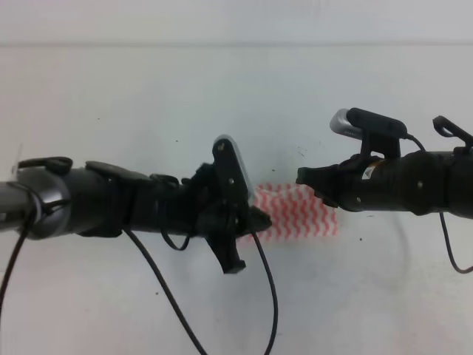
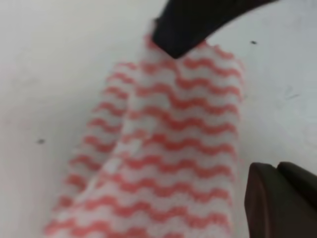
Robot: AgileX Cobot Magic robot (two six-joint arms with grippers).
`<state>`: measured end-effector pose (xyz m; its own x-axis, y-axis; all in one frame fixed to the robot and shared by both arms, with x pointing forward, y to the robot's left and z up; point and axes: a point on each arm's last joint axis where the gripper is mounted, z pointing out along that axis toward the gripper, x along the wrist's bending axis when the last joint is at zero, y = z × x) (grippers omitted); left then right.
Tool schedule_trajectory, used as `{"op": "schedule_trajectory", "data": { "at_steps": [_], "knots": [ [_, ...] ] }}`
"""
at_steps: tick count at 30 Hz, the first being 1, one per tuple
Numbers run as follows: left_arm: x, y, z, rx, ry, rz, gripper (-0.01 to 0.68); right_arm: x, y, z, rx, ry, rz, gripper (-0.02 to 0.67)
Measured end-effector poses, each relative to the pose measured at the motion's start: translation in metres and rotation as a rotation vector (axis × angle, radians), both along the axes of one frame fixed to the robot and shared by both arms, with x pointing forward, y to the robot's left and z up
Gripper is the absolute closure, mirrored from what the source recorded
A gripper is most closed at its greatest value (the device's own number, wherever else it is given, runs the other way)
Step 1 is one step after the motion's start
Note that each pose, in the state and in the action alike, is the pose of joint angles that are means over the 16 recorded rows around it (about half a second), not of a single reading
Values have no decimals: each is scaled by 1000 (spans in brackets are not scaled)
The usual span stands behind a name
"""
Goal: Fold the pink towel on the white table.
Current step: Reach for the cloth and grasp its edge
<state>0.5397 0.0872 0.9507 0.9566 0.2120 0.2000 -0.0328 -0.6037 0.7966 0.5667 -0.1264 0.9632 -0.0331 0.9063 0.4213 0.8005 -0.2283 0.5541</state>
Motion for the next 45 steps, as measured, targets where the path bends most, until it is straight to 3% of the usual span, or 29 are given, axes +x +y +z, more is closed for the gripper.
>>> {"op": "schedule_trajectory", "data": {
  "at_steps": [30,45],
  "knots": [
    [22,-23,-26,-72,31,-28,678,-1,0,0,-2,7,2,666],
    [30,-33,-27,-60,-50,-56,678,-1,0,-1,-3,12,3,666]
  ]
}}
